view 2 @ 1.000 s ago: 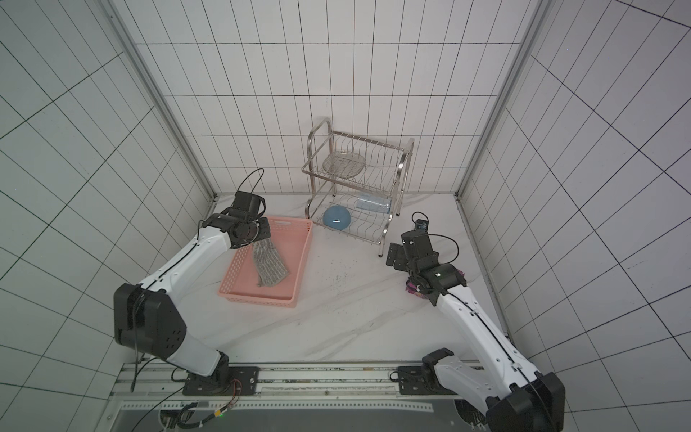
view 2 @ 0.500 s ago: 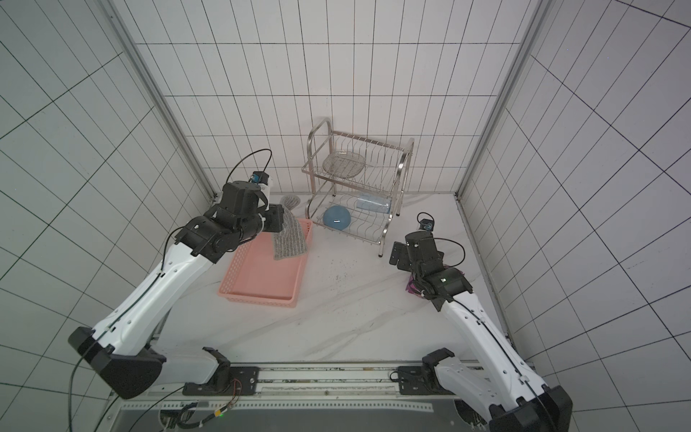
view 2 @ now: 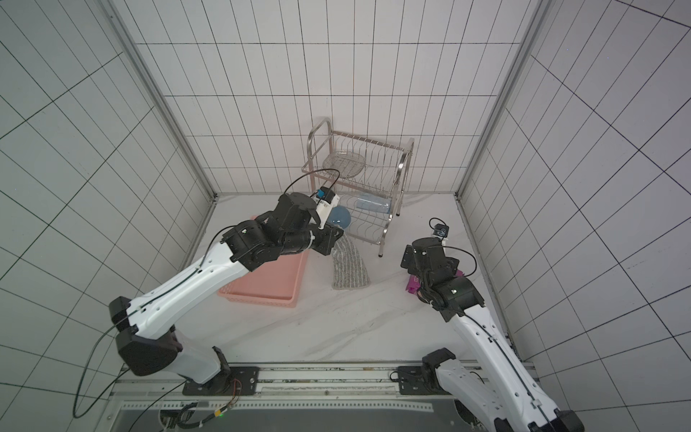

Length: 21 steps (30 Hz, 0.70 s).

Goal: Fold the square dishcloth
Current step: Place the cleaning item at the center of the board.

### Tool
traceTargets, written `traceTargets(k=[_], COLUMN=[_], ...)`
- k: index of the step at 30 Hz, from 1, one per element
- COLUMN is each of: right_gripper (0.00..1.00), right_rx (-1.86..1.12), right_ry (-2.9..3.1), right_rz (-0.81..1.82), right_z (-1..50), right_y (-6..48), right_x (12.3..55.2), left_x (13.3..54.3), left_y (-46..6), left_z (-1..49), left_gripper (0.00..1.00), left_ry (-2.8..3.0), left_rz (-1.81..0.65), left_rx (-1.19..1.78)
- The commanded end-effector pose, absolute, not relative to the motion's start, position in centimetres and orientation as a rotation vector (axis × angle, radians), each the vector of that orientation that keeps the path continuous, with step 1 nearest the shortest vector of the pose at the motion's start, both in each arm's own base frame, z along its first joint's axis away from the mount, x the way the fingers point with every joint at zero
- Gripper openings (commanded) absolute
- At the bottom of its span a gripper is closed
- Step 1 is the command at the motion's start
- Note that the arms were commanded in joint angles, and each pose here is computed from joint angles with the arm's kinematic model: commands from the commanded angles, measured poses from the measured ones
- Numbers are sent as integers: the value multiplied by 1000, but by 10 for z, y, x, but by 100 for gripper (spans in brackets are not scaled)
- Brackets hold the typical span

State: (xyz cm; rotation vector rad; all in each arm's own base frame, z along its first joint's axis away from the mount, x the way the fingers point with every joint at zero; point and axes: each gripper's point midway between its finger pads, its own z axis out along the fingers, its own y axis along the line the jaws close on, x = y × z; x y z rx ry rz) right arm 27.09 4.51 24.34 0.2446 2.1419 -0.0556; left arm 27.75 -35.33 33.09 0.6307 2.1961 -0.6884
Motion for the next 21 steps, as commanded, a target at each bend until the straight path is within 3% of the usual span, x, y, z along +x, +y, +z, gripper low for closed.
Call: traceTargets(k=[1, 21], right_gripper=[99, 99], right_rx=[280, 335], right_ry=[2109, 2043], right_rz=[-105, -158], right_z=[254, 274], right_y=[32, 10], right_x=[264, 247], left_x=[268, 254], left_y=[-382, -472], left_z=[343, 327], left_gripper=[10, 7], left_ry=[2156, 2169], left_rz=[-788, -963], left_rx=[659, 753])
